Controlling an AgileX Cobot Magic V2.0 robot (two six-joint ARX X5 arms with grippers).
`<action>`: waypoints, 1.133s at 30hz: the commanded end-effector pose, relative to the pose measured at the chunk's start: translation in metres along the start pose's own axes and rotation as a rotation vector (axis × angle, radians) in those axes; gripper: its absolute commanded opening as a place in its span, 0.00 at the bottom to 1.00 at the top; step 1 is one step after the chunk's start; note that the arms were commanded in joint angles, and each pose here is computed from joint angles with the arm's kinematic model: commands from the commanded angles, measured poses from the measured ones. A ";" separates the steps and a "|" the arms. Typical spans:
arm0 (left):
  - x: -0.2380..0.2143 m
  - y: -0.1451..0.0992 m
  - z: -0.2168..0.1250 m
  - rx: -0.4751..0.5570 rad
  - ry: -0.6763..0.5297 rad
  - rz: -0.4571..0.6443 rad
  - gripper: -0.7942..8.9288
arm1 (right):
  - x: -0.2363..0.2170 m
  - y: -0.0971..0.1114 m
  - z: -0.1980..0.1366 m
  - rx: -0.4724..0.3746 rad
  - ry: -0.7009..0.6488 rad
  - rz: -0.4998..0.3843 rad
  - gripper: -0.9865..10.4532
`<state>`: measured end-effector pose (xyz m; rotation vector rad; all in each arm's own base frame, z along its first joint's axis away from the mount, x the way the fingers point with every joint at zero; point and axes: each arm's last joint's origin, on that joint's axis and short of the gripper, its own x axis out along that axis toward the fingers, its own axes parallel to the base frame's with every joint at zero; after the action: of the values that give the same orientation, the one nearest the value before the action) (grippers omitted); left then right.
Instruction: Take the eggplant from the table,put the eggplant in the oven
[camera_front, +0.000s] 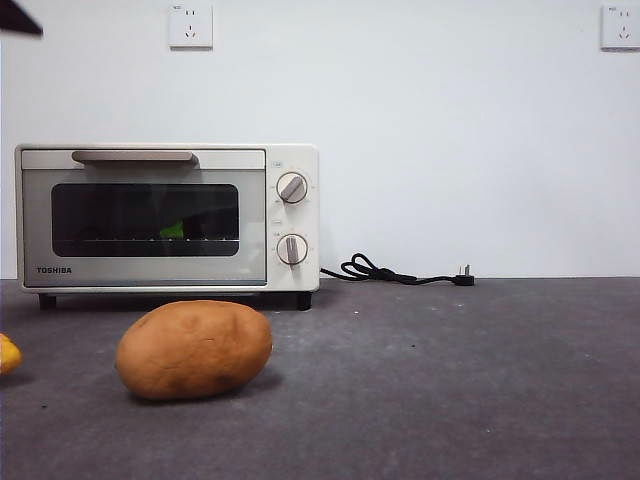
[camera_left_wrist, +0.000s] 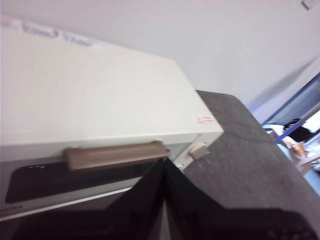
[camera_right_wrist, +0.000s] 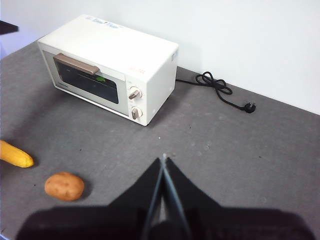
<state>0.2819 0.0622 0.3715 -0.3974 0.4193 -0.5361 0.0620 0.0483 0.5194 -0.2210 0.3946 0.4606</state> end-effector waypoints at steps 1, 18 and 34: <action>-0.018 -0.032 0.000 0.064 -0.011 0.022 0.08 | 0.000 0.000 -0.002 0.002 0.022 -0.004 0.08; -0.127 -0.145 -0.058 0.159 -0.011 0.287 0.08 | 0.000 0.000 -0.002 0.007 0.022 -0.003 0.08; -0.156 -0.165 -0.078 0.188 -0.072 0.400 0.08 | 0.000 0.000 -0.002 0.007 0.022 -0.004 0.09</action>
<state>0.0572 0.0004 0.4250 -0.1571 0.3717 -0.1671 0.0621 0.0484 0.5194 -0.2178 0.3957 0.4599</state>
